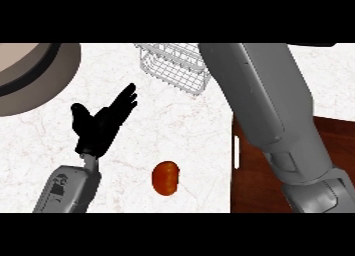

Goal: Pick the eggplant from the tray and place it in the tiered basket

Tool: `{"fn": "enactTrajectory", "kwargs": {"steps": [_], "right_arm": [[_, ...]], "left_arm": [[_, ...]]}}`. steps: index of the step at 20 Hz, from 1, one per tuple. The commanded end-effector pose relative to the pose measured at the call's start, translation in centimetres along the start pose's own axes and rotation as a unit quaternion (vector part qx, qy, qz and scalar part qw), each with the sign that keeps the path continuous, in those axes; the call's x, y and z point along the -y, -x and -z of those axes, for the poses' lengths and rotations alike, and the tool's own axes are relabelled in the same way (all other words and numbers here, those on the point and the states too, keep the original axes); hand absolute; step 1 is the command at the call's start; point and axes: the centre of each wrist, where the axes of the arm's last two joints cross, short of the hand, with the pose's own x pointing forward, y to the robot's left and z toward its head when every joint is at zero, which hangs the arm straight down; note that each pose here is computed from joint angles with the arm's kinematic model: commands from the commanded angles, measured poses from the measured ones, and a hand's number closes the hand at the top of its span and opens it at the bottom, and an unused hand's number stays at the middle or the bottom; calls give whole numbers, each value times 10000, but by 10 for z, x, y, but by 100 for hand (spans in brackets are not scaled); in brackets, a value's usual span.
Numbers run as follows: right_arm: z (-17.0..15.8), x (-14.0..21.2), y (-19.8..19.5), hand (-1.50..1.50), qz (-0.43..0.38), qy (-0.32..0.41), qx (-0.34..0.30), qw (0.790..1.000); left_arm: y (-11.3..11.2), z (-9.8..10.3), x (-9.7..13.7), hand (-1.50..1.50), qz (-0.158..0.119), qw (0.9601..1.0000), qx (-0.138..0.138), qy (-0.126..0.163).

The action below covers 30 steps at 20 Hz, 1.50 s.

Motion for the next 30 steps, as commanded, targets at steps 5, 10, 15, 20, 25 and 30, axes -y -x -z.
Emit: {"fn": "enactTrajectory", "kwargs": {"steps": [5, 10, 15, 20, 25, 30], "right_arm": [[11, -30, 12, -150, 1334, 118, -251, 9907], [7, -35, 0, -150, 1652, 652, 326, 9836], [7, -43, -6, -150, 1699, 1232, 295, 9773], [13, -41, -6, -150, 2347, 1527, -552, 9584], [5, -48, 1, -150, 2028, 1360, -839, 9661], [-15, -40, 4, -150, 1723, 773, -590, 9802]], "left_arm": [[-4, 5, 18, 0, 73, 9997, 75, 215], [-6, 6, 13, 0, 76, 9998, 96, 166], [-1, 5, 7, 0, -69, 9999, 51, 123], [6, -2, -5, 0, -69, 9996, -141, -229], [20, -17, -34, 0, -130, 9979, -231, -592], [28, -32, -36, 0, -193, 9963, -396, -733]]}}
